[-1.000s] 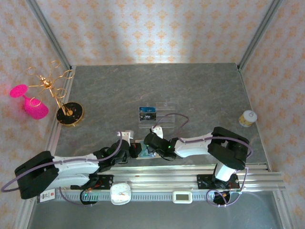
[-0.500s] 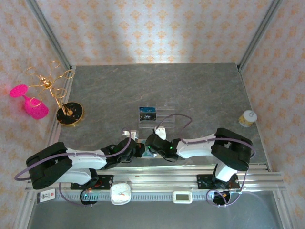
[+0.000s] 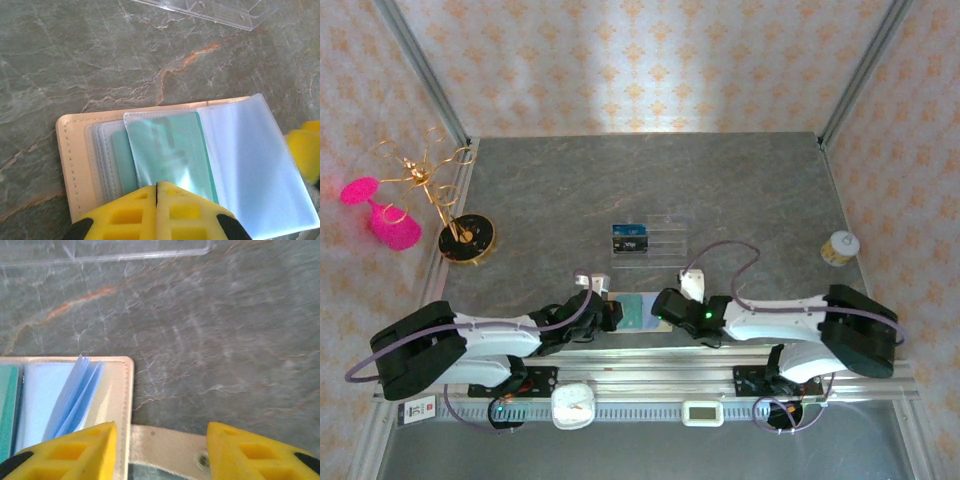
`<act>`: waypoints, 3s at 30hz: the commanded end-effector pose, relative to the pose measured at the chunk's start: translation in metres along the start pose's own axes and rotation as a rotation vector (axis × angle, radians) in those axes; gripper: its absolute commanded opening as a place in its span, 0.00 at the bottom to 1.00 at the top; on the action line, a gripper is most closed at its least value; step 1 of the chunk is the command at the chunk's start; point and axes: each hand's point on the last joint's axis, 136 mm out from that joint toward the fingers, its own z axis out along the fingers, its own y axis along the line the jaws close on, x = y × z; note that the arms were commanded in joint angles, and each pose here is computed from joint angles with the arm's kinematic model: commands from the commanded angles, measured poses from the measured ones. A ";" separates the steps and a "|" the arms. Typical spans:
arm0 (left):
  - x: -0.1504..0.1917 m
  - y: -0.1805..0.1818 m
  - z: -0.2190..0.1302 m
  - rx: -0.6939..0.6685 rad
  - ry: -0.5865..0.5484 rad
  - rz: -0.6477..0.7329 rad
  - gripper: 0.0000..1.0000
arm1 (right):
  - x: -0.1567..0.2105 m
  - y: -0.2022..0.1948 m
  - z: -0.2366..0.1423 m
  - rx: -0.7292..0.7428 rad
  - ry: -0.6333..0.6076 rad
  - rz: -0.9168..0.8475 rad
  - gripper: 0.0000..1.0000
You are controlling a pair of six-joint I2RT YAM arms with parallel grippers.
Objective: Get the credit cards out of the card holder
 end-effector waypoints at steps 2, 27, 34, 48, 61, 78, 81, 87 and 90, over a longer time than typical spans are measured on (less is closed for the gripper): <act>0.003 0.006 -0.009 -0.036 0.022 0.021 0.00 | -0.033 -0.008 -0.033 -0.009 -0.105 0.042 0.51; 0.002 0.017 -0.008 -0.076 -0.004 0.018 0.00 | 0.024 0.109 0.010 -0.566 0.296 0.097 0.18; 0.014 0.030 -0.005 -0.128 0.046 0.042 0.00 | 0.028 0.093 0.022 -0.488 0.301 0.124 0.22; 0.032 0.047 -0.004 -0.177 0.113 0.062 0.00 | 0.034 0.094 0.027 -0.507 0.322 0.154 0.00; 0.011 0.028 -0.012 -0.109 0.031 0.050 0.00 | 0.040 0.056 0.026 -0.429 0.287 0.209 0.00; -0.007 -0.041 0.008 0.055 0.031 0.092 0.00 | 0.029 0.077 0.013 -0.527 0.271 0.148 0.04; -0.004 -0.034 0.009 0.028 0.039 0.093 0.00 | 0.031 0.074 0.015 -0.510 0.277 0.157 0.13; 0.000 -0.026 0.009 -0.002 0.047 0.086 0.00 | 0.037 0.069 0.021 -0.489 0.287 0.162 0.00; 0.000 -0.019 0.007 -0.020 0.038 0.085 0.00 | 0.036 0.059 0.021 -0.450 0.272 0.181 0.00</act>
